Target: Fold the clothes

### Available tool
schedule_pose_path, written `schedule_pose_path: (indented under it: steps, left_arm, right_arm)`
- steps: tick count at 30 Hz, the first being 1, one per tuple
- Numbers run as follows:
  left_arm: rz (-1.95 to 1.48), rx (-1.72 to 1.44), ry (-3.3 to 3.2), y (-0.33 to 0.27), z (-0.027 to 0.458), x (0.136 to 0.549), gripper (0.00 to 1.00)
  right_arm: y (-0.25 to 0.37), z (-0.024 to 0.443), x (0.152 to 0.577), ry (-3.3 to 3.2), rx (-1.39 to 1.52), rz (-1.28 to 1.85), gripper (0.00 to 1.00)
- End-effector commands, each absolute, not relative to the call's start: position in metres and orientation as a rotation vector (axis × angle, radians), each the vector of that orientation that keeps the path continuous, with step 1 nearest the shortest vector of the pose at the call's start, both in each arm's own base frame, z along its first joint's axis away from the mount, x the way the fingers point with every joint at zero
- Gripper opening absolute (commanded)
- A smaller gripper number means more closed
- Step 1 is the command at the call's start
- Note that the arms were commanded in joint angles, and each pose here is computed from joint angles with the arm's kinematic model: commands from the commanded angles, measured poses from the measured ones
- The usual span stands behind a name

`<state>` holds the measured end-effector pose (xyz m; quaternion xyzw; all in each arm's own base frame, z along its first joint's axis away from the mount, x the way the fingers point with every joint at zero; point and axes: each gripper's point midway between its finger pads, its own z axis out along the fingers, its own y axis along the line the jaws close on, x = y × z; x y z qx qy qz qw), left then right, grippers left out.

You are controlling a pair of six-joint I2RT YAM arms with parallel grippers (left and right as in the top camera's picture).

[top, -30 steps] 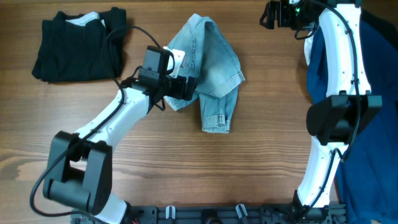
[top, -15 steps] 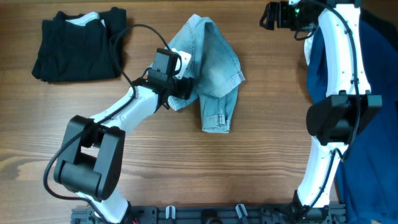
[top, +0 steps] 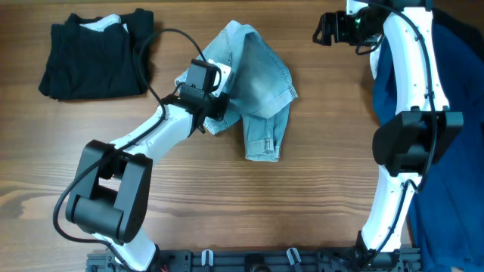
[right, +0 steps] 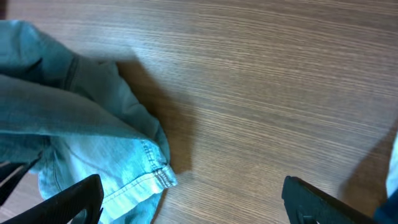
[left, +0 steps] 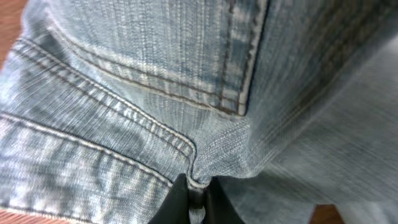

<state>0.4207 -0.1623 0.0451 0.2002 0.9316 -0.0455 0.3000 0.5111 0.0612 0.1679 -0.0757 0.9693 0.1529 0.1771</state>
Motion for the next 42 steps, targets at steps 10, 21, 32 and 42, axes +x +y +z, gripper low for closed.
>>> schedule_pose_path:
  steps: [10, 21, 32, 42]
  left_arm:
    - [0.089, 0.282, 2.343, -0.122, 0.146, 0.439, 0.04]
    - [0.048, 0.235, 2.216, -0.117, 0.209, 0.430, 0.04]
    - [0.048, 0.235, 2.217, -0.117, 0.209, 0.430, 0.04]
    - [0.084, 0.217, 2.216, -0.110, 0.209, 0.431, 0.04]
  right_arm:
    - [0.098, 0.143, 0.485, 2.745, -0.566, 0.541, 0.84]
    - [0.149, 0.072, 0.484, 2.597, -0.818, 0.648, 0.85]
    - [0.165, 0.016, 0.470, 2.576, -0.687, 0.810, 0.67]
    - [0.123, 0.050, 0.501, 2.536, -0.468, 0.789, 0.32]
